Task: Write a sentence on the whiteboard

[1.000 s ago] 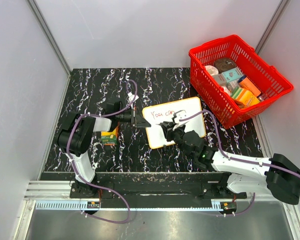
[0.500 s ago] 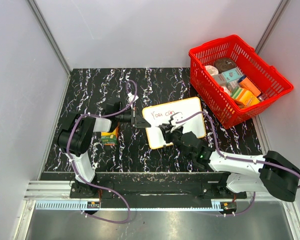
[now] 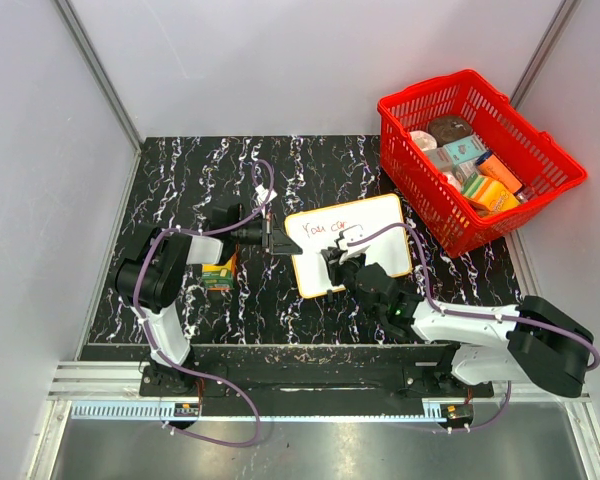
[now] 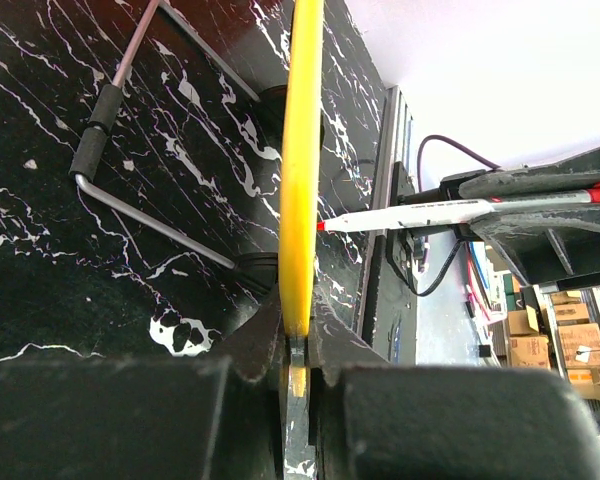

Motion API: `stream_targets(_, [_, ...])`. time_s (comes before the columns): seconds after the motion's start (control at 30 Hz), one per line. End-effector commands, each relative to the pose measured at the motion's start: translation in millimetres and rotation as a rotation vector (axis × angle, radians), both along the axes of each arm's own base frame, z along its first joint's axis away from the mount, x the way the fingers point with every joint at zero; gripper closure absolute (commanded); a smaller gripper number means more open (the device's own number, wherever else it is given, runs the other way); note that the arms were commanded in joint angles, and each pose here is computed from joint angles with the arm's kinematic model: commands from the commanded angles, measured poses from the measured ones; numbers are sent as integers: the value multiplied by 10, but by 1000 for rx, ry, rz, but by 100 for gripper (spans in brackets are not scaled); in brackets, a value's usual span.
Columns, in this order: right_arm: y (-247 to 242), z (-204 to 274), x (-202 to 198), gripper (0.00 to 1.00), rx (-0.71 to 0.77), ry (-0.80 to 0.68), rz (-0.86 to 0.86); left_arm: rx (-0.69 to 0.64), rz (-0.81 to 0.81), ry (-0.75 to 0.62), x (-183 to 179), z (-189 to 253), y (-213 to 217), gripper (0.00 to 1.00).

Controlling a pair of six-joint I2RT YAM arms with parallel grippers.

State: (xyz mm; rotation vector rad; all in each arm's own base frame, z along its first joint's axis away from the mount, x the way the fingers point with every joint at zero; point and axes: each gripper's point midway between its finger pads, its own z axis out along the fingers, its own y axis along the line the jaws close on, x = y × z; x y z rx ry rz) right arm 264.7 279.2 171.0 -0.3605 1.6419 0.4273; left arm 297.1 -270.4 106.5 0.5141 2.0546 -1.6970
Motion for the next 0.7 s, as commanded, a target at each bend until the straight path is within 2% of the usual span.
stream_targets(0.0, [46,240,71,100,70,-31,-37,-50,-40,-86,-46,259,-2,100])
stream_targets(0.67, [196,156,-20,100,62,20,48,-59,-51,-97,-76,295,-3,100])
